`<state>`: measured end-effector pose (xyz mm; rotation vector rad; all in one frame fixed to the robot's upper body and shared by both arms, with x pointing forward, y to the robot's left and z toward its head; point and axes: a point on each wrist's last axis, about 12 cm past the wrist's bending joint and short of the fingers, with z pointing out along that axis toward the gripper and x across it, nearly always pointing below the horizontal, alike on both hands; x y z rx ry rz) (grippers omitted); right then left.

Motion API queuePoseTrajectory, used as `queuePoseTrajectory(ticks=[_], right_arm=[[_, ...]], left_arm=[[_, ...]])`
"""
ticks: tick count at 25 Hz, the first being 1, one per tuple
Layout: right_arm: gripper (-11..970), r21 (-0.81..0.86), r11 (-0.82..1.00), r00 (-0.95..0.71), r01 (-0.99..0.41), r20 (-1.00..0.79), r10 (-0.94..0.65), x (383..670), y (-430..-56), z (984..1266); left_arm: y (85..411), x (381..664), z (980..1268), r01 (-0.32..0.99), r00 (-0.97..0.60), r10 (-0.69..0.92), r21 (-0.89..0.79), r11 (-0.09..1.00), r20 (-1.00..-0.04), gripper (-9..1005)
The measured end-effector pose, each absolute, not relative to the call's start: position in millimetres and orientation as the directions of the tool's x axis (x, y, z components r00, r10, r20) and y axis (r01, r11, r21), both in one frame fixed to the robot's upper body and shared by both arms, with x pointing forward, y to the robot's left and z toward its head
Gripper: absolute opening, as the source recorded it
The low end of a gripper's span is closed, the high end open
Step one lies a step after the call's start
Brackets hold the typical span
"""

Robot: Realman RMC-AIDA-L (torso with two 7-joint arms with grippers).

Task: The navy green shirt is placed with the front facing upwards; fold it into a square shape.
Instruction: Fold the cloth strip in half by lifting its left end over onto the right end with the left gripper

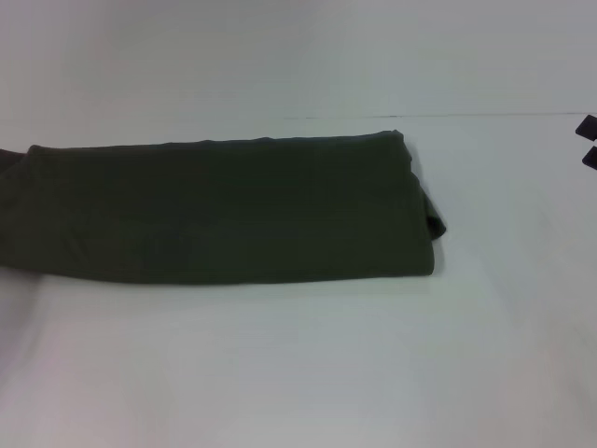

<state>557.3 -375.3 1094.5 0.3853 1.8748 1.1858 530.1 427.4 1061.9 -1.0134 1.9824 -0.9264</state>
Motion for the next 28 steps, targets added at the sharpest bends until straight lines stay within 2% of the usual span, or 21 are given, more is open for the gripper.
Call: queuePoseTrajectory(ticks=[5,12,21,26,27,28], right_arm=[[725,0.845,0.502,-0.585,-0.182,-0.504,0.635,558.1,-373.3,1094.4],[724,0.841,0.507,-0.587,-0.191,-0.512,0.628,559.3,-370.7,1094.4],[722,0.84,0.505,-0.593,-0.198,-0.513,0.621,561.3,-366.7,1094.5],[722,0.841,0.504,-0.594,-0.197,-0.512,0.621,561.0,-366.0,1093.8],[722,0.841,0.504,-0.594,-0.197,-0.511,0.621,560.9,-365.8,1093.7],[721,0.841,0.503,-0.594,-0.197,-0.511,0.622,560.9,-365.7,1093.6]], left_arm=[[421.3,540.6,1081.2,-0.248,-0.467,-0.838,-0.868,0.431,-0.282,12],[388.5,572.6,1119.3,-0.027,-0.569,-0.756,-0.912,0.41,-0.323,13],[321.1,608.5,1144.1,0.149,-0.687,-0.619,-0.908,0.393,-0.381,12],[280.9,619.5,1151.1,0.234,-0.726,-0.543,-0.894,0.382,-0.422,11],[280.9,619.5,1151.1,0.234,-0.726,-0.543,-0.894,0.382,-0.422,11],[257.7,624.4,1153.3,0.28,-0.735,-0.507,-0.882,0.378,-0.451,11]])
